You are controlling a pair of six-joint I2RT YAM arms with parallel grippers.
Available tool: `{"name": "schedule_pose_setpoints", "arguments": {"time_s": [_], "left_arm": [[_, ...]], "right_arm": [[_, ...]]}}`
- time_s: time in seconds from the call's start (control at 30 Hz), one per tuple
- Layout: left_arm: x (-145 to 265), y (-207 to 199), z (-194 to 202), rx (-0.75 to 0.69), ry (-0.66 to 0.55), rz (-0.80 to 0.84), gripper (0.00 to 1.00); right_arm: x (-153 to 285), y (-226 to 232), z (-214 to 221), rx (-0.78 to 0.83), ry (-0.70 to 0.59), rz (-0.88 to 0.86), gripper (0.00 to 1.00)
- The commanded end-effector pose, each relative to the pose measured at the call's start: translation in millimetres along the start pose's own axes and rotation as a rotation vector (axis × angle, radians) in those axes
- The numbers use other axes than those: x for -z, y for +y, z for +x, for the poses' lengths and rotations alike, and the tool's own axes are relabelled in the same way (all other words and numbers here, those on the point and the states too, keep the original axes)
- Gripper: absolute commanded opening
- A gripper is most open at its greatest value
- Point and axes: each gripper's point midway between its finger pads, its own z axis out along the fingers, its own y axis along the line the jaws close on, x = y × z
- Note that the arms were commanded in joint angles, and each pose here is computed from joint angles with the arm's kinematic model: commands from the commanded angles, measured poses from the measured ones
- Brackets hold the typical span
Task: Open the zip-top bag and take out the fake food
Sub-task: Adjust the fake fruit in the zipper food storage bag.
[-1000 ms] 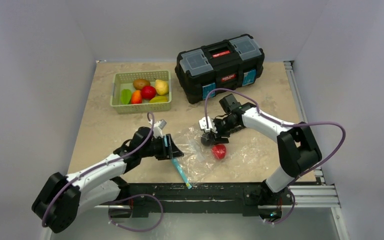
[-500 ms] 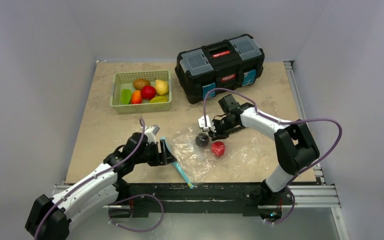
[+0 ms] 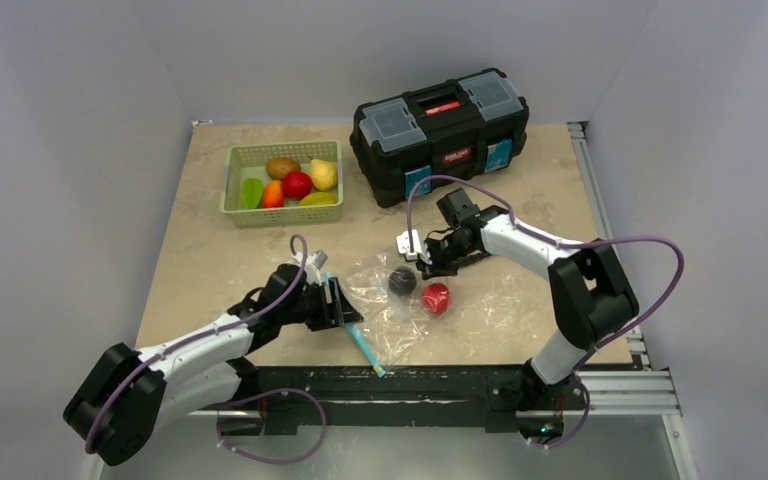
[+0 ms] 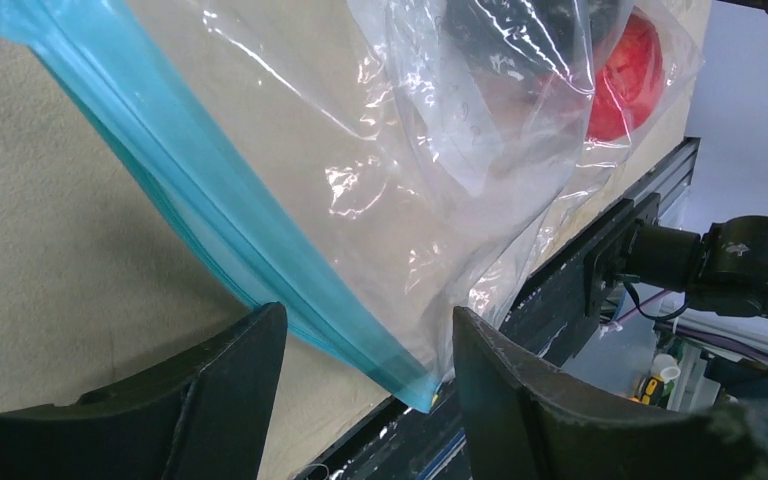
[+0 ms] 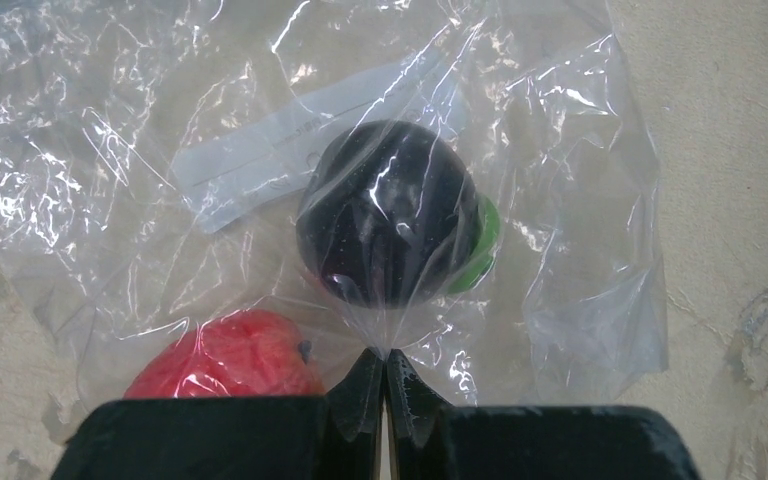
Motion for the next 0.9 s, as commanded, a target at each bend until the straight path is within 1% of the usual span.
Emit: {"name": "schedule_pose_setpoints", "arguments": {"time_s": [0.0, 0.13, 0.27, 0.33, 0.5, 0.53, 0.6, 0.73, 0.83, 0.87], "left_arm": [[-6.0, -19.3, -11.6, -0.009, -0.039, 0.092, 0.60], [-8.1, -22.5, -15.3, -0.013, -0.046, 0.101, 0.59], [-11.1, -24.8, -20.1, -0.012, -0.057, 0.102, 0.51], [-13.4, -25.4, -21.7, -0.015, -0.055, 0.100, 0.50], [-17.4, -30.0, -27.3, -0.020, -0.053, 0.101, 0.42], [-17.4, -31.3, -28.5, -0.022, -0.055, 0.104, 0.38], [-16.6, -35.5, -32.1, -0.027, -0.065, 0.113, 0.28], [-14.3, -47.6, -43.9, -0.067, -0.080, 0.122, 0.14], [-14.2, -61.1, -55.6, -0.112, -0.087, 0.144, 0.10], [-14.4, -65.8, -59.0, -0.126, -0.083, 0.159, 0.09]], "right_arm": [[-2.2, 3.6, -5.1, -0.011, -0.021, -0.027, 0.00], [-2.2, 4.8, -5.7, -0.012, -0.025, -0.031, 0.00], [-1.2, 4.3, -6.9, -0.012, -0.028, -0.026, 0.00], [-0.5, 3.7, -7.4, -0.013, -0.029, -0.023, 0.00], [1.4, 3.0, -8.9, -0.009, -0.029, -0.012, 0.00], [2.0, 2.3, -9.0, -0.009, -0.030, -0.007, 0.00], [3.1, 0.9, -8.9, -0.011, -0.029, 0.002, 0.00], [6.2, -0.3, -12.1, -0.011, -0.036, 0.018, 0.00], [7.5, 8.5, -15.9, 0.009, -0.058, -0.012, 0.00], [8.0, 10.6, -17.0, 0.016, -0.064, -0.018, 0.02]]}}
